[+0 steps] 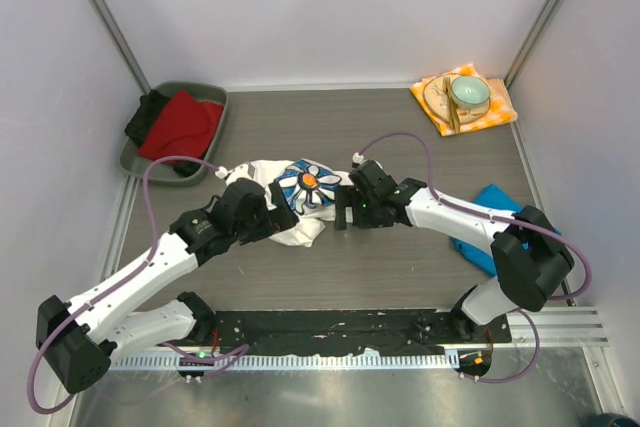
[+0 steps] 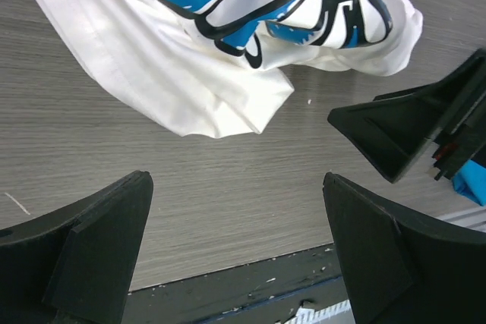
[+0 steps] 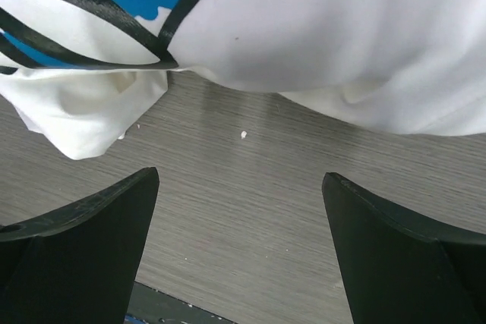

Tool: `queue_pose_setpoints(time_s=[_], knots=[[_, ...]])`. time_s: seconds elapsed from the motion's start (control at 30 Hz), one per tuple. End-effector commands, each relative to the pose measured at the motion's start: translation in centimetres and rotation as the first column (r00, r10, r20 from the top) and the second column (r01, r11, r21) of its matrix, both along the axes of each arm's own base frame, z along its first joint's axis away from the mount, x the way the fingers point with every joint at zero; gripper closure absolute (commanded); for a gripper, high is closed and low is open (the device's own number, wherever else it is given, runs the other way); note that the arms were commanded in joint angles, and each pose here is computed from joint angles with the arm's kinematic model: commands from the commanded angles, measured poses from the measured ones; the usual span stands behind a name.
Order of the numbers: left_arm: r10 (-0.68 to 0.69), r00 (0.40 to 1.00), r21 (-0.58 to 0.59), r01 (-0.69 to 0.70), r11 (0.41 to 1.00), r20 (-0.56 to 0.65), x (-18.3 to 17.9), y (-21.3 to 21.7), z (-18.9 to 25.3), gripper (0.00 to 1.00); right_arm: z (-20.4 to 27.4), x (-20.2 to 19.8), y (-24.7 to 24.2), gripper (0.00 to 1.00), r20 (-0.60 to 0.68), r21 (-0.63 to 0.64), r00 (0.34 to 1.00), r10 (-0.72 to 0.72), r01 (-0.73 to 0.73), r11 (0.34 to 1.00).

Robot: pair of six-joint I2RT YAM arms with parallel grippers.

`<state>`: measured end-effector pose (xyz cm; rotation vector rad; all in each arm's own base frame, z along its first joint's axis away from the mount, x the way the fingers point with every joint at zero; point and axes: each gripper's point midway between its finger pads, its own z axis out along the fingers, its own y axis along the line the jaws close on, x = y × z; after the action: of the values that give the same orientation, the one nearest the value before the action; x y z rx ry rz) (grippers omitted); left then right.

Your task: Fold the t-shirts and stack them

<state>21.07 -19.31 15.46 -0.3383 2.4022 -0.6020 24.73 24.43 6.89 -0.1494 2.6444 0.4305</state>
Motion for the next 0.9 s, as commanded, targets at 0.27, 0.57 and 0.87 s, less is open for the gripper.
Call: queue_pose_setpoints(time_s=[0.27,0.57,0.87], knots=[[0.004,0.999,0.002,-0.004,1.000,-0.042,0.7,-2.3,-3.9,0.00,-3.3,2.7,0.8,0.07,0.011,-0.066,0.999,-0.042,0.043,0.997],[-0.016,0.997,0.045,0.020,0.999,-0.079,1.0,-3.8,-6.5,0.02,-3.1,5.1,1.2,0.07,0.055,-0.124,0.997,-0.049,0.055,0.991],[0.032,0.997,0.180,-0.019,0.983,-0.066,2.4,-2.8,-9.2,0.04,-2.1,6.7,0.2,0.07,0.102,-0.173,0.992,-0.069,0.086,0.981]])
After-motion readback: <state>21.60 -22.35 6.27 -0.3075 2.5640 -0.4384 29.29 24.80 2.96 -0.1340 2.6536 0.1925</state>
